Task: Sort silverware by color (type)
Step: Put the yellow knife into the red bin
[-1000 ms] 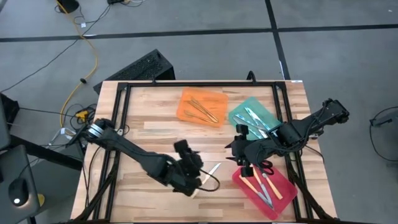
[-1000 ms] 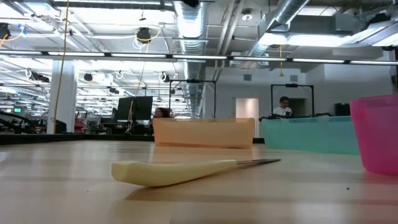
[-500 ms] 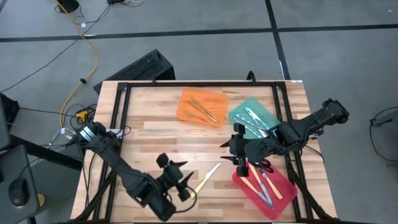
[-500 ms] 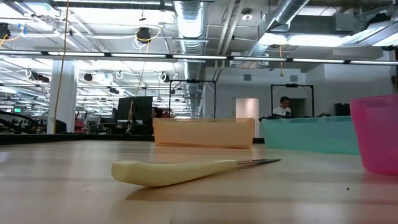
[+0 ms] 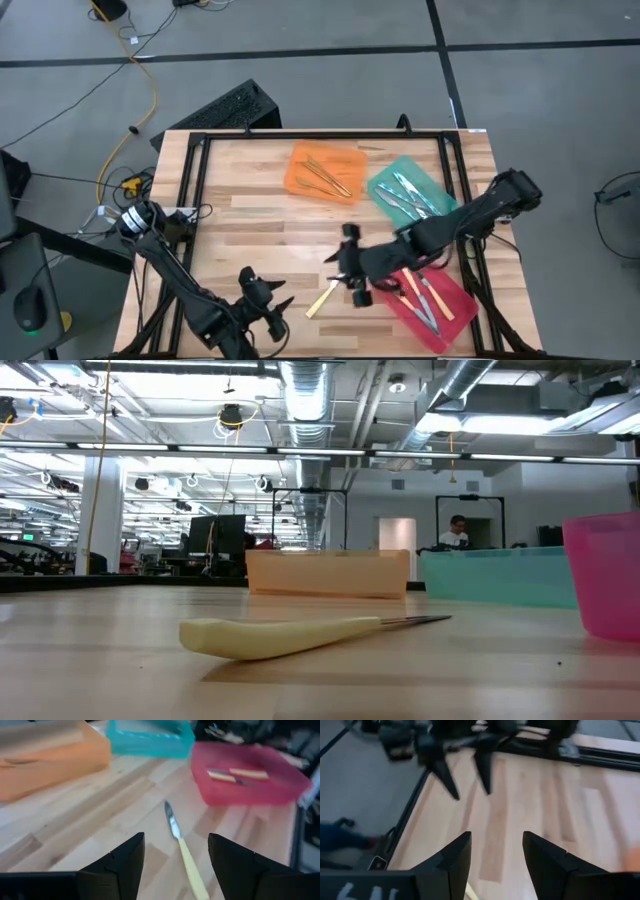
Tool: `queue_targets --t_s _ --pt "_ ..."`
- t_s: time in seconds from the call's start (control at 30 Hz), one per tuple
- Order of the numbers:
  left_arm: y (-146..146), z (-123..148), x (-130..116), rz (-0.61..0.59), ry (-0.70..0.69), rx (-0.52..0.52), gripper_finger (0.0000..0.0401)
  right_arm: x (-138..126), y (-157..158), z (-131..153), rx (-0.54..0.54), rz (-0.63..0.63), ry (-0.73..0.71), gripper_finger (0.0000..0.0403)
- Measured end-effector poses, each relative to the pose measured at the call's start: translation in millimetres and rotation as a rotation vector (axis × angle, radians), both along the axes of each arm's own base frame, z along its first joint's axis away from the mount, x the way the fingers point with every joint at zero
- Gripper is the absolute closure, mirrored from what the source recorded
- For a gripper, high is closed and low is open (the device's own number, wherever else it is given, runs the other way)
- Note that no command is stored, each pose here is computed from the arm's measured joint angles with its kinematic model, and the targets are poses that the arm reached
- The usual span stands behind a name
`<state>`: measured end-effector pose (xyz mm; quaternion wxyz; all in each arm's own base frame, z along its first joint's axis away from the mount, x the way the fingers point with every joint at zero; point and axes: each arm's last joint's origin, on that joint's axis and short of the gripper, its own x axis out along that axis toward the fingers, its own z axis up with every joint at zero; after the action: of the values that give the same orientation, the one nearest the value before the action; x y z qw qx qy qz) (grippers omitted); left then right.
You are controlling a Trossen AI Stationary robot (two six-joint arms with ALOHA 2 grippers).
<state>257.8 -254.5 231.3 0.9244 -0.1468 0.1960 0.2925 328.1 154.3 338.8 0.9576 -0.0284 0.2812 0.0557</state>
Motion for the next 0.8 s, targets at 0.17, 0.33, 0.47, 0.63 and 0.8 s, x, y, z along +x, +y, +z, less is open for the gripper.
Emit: queue_targets --t_s 0.17,0.33,0.47,0.63,0.8 --pt "3 18 -9 -0.122 0.111 0.026 0.02 34 14 -40 -0.027 0.069 0.017 0.0204" --pt "21 50 -26 -0.223 0.194 0.12 0.02 65 15 -76 0.03 0.105 0.018 0.0204" --pt "41 78 -47 -0.32 0.187 0.153 0.02 81 13 -92 0.158 0.129 0.015 0.0204" --pt "74 99 -84 -0.376 0.031 0.088 0.02 84 12 -92 0.192 0.131 0.011 0.0204" --pt "98 96 -109 -0.446 -0.182 -0.026 0.02 83 11 -94 0.187 0.128 0.027 0.0204"
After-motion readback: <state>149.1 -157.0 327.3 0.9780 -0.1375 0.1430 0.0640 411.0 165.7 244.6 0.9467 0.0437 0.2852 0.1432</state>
